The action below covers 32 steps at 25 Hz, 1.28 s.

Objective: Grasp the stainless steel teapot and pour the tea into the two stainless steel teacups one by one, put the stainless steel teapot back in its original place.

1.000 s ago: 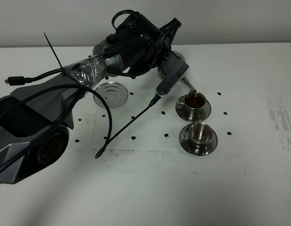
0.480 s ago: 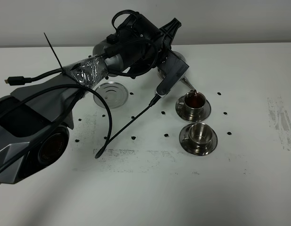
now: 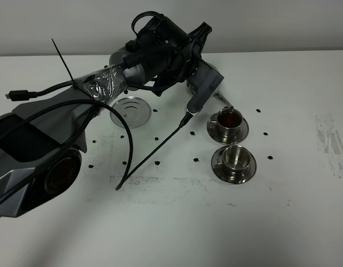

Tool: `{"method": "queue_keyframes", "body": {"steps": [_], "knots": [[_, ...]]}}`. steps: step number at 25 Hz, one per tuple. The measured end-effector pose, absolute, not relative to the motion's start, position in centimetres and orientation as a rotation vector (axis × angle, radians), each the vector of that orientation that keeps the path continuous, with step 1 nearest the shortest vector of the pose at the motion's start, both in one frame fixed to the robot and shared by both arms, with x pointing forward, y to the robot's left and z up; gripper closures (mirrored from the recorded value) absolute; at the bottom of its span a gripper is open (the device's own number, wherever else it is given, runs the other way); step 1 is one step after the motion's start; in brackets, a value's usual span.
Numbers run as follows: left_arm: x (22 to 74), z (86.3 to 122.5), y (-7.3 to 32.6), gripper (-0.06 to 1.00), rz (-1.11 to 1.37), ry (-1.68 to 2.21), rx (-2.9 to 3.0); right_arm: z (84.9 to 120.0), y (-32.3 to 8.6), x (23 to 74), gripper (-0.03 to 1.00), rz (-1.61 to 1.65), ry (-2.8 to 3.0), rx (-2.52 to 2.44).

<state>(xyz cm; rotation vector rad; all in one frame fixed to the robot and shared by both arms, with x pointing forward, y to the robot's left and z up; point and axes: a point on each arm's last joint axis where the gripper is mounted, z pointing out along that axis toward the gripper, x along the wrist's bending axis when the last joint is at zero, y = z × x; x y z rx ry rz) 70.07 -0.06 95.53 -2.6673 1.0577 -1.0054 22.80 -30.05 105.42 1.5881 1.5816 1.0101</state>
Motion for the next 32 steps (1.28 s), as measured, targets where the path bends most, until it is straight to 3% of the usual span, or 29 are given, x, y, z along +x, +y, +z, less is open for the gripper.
{"method": "queue_keyframes", "body": {"steps": [10,19,26,32], "knots": [[69.5,96.4,0.5,0.76,-0.948,0.602,-2.953,105.4,-30.1,22.8,0.45,1.01,1.582,1.588],[68.1,102.4,3.2,0.76,-0.889,-0.504,-3.14,105.4,-30.1,22.8,0.45,1.01,1.582,1.588],[66.5,101.9,3.8,0.76,-0.534,-1.02,-3.09,105.4,-30.1,22.8,0.45,1.01,1.582,1.588],[66.4,101.0,3.4,0.76,-0.449,-1.175,-3.078,105.4,-30.1,22.8,0.45,1.01,1.582,1.588]]}}
